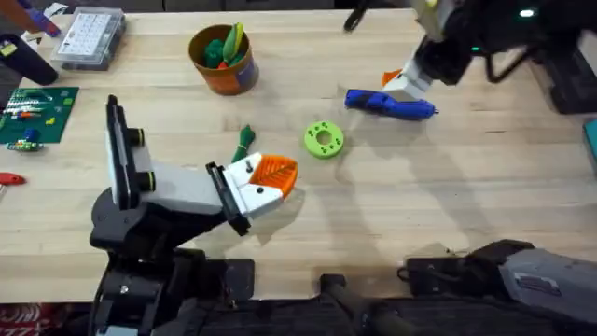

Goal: Pick up the gripper from the table and insert it into the empty holder that is missing its gripper. Then pick up a screw, insert it into the mounting hole, and use the screwdriver to tighten it. Finally, clean up the table by picking up the vegetable and placing it into the bucket.

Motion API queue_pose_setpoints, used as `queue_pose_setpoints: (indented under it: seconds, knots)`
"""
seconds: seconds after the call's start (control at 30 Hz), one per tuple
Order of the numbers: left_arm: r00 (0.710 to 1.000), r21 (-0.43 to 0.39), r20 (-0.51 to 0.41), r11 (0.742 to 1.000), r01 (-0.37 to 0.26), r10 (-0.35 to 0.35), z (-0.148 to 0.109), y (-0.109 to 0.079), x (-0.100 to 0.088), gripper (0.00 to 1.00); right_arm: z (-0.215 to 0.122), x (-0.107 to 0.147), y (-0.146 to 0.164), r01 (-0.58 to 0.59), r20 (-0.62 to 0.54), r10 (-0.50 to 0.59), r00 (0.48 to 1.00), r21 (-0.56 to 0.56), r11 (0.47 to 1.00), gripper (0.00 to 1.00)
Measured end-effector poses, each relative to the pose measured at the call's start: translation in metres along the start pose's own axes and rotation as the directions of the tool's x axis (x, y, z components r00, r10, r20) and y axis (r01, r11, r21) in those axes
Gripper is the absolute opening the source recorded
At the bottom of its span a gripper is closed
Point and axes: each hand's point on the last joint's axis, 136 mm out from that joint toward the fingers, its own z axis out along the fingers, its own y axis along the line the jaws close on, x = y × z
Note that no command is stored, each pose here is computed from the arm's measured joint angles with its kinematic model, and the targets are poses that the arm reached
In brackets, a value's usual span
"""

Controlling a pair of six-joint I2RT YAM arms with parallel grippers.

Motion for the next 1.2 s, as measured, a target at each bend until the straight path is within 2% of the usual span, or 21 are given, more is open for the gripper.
queue_pose_setpoints:
  seconds: [0.17, 0.2, 0.27, 0.43, 0.63, 0.67, 0.7, 0.83, 0.87, 0.9, 1.03, 1.2]
  knots:
    - [0.999, -0.125, -0.021, 0.991, 0.041, -0.044, -0.007, 0.016, -0.005, 0.015, -0.036, 0.005, 0.004, -0.108, 0.031, 0.108, 0.994, 0.018, 0.994, 0.996]
    - [1.000, -0.211, -0.016, 0.977, 0.014, -0.018, -0.014, 0.025, -0.018, 0.015, -0.062, 0.008, 0.007, -0.149, 0.063, 0.147, 0.987, 0.032, 0.988, 0.997]
    - [1.000, -0.222, -0.017, 0.975, 0.009, -0.013, -0.016, 0.025, -0.021, 0.015, -0.065, 0.008, 0.008, -0.156, 0.069, 0.153, 0.986, 0.033, 0.987, 0.997]
    - [0.998, -0.223, -0.034, 0.974, 0.046, -0.055, -0.016, 0.025, -0.014, 0.015, -0.065, 0.017, 0.016, -0.180, 0.031, 0.179, 0.983, 0.007, 0.984, 0.997]
    - [1.000, -0.248, -0.003, 0.969, 0.009, -0.010, -0.017, 0.030, -0.025, 0.005, -0.067, 0.017, 0.016, -0.207, 0.033, 0.206, 0.978, 0.006, 0.978, 0.997]
    - [1.000, -0.252, 0.008, 0.968, -0.011, 0.013, -0.017, 0.030, -0.029, 0.045, -0.067, 0.018, 0.017, -0.208, 0.031, 0.208, 0.978, 0.003, 0.978, 0.997]
    - [0.999, -0.255, 0.019, 0.967, -0.029, 0.034, -0.017, 0.030, -0.034, 0.155, -0.068, 0.019, 0.018, -0.210, 0.029, 0.210, 0.977, 0.000, 0.978, 0.996]
    - [1.000, -0.261, 0.014, 0.965, -0.021, 0.025, -0.017, 0.031, -0.032, 0.777, -0.073, 0.020, 0.021, -0.225, 0.034, 0.225, 0.974, -0.007, 0.974, 0.996]
    - [1.000, -0.262, 0.017, 0.965, -0.021, 0.026, -0.017, 0.031, -0.033, 0.901, -0.074, 0.020, 0.022, -0.227, 0.035, 0.227, 0.973, -0.009, 0.974, 0.997]
    - [0.999, -0.264, 0.022, 0.964, -0.022, 0.029, -0.018, 0.032, -0.035, 0.967, -0.076, 0.021, 0.023, -0.229, 0.034, 0.229, 0.973, -0.012, 0.973, 0.997]
    - [1.000, -0.323, 0.007, 0.946, 0.011, -0.009, -0.022, 0.039, -0.034, 0.986, -0.083, 0.027, 0.030, -0.242, 0.022, 0.243, 0.970, -0.026, 0.970, 0.997]
    - [0.994, -0.448, -0.069, 0.893, 0.049, -0.089, -0.037, 0.046, -0.042, 0.986, -0.085, 0.030, 0.033, -0.262, 0.013, 0.262, 0.965, -0.034, 0.965, 0.997]
